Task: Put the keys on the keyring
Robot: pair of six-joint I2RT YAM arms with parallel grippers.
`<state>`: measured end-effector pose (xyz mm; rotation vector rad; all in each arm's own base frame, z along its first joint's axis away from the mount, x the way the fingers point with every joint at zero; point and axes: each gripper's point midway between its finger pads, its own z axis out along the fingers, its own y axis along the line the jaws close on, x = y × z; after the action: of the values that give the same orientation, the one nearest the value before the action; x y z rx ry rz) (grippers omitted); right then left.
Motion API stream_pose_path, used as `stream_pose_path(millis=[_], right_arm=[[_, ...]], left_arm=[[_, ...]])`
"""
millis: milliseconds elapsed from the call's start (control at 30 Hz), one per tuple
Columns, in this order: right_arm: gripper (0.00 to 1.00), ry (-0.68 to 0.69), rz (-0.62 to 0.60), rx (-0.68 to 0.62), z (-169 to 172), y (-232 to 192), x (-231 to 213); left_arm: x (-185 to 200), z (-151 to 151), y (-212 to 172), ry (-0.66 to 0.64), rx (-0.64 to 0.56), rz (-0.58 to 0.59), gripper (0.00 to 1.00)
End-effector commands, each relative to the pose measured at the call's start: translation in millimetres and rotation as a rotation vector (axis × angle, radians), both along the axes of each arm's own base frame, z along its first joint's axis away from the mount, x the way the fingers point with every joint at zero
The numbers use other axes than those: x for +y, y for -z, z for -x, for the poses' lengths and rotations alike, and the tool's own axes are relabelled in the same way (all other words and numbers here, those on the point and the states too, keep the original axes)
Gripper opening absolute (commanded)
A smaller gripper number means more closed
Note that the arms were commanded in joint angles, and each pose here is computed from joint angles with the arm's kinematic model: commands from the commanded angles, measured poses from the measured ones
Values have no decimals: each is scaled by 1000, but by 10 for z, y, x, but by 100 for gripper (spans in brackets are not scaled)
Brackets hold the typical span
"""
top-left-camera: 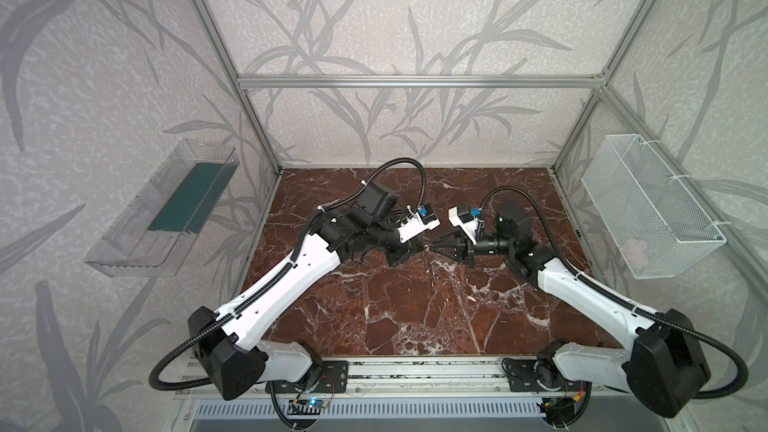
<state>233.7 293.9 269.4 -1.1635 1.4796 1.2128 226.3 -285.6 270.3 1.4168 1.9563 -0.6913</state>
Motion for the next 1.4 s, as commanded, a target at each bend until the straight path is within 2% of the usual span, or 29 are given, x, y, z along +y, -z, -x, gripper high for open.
stream_pose_path(millis=[0, 400, 600, 1000, 1100, 1167, 1267, 1367], right_arm=[[20, -37, -38, -38, 24, -186, 56], [6, -60, -36, -28, 58, -158, 101], [6, -69, -35, -21, 75, -145, 108], [13, -69, -32, -13, 69, -122, 118], [2, -64, -31, -12, 58, -118, 119], [0, -55, -31, -14, 41, -118, 120], [0, -8, -41, -14, -49, -117, 103], [0, 28, -111, 11, -192, -203, 45]], left_arm=[[-44, 12, -61, 34, -15, 13, 0], [-45, -14, -106, 26, -40, 20, 0], [-36, -31, -126, 17, -53, 24, 0], [-31, -39, -146, 9, -64, 30, 0], [-35, -43, -146, 9, -67, 30, 0], [-30, -56, -143, 2, -70, 29, 0], [6, -121, -140, -41, -96, 27, 0], [84, -263, -230, -138, -180, 71, 0]])
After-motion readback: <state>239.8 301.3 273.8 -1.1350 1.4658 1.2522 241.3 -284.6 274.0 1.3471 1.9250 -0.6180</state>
